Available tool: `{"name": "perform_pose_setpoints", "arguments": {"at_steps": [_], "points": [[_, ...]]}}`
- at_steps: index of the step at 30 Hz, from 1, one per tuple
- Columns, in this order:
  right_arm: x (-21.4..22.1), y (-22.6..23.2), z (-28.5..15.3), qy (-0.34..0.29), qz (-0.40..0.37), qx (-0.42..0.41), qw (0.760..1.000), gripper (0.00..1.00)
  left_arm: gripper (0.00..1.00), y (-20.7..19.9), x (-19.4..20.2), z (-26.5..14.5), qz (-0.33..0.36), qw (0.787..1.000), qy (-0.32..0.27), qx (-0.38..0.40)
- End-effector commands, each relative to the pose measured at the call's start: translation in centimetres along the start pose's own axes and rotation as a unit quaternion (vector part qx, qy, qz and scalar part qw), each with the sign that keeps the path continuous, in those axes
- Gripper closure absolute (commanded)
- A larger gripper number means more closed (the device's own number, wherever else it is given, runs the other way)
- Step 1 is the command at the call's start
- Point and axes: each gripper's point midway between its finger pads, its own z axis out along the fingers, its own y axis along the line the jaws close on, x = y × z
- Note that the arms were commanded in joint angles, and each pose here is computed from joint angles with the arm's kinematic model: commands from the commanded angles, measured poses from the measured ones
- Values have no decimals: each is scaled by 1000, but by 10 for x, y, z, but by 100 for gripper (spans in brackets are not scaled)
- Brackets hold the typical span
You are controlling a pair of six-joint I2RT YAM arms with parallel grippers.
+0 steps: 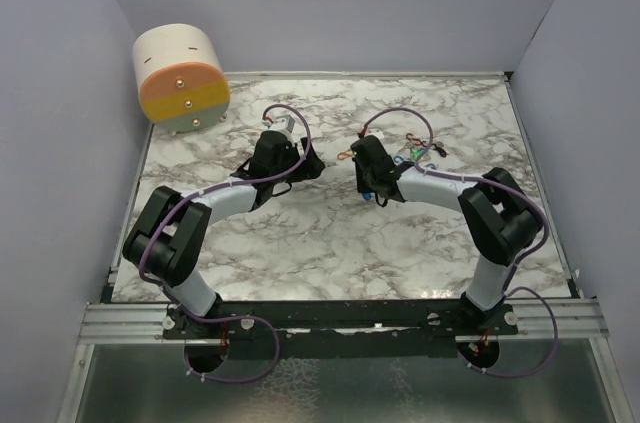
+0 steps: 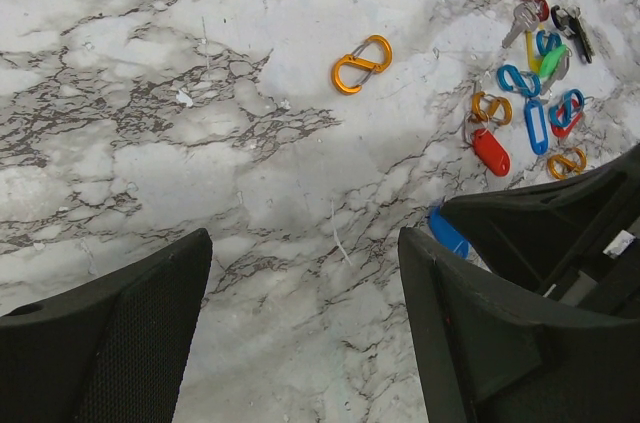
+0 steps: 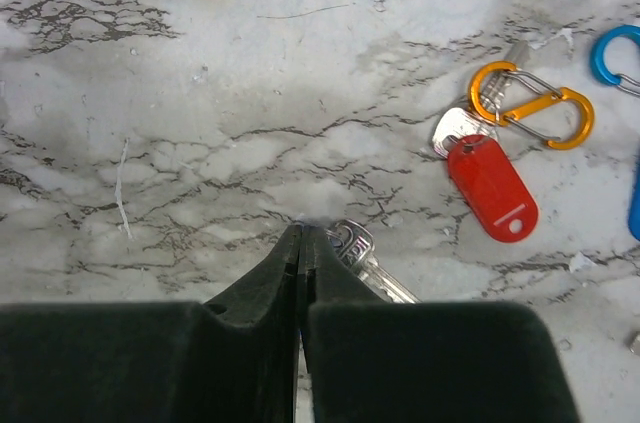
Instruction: Put the keys on the keyring
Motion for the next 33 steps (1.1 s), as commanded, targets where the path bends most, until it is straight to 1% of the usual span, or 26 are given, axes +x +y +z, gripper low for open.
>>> {"name": "perform_pose_setpoints", "arguments": {"at_steps": [1, 7, 8, 10, 14, 18, 24, 33], "points": [[-22, -5, -23, -44, -3, 6, 999, 96, 23, -9, -11, -6, -1, 1000, -18, 20], [-22, -6, -33, -52, -10, -8, 999, 67, 23, -9, -10, -7, -2, 1000, -17, 22], [-21, -5, -34, -52, -12, -11, 998, 63, 23, -10, -10, -7, -2, 1000, -17, 22], [-19, -5, -33, -50, -16, -11, 999, 59, 23, -10, -10, -7, -3, 1000, -17, 23], [-15, -7, -27, -43, -21, -5, 999, 58, 23, -10, -10, -8, -3, 1000, -17, 24], [-17, -7, -23, -50, -32, -7, 998, 59, 23, -11, -10, -9, -3, 1000, -18, 25], [-22, -4, -17, -54, -41, -44, 997, 60, 23, -10, -10, -9, -2, 1000, -18, 23], [-13, -10, -1, -36, -36, -68, 996, 60, 23, -10, -9, -7, -2, 1000, -16, 23]]}}
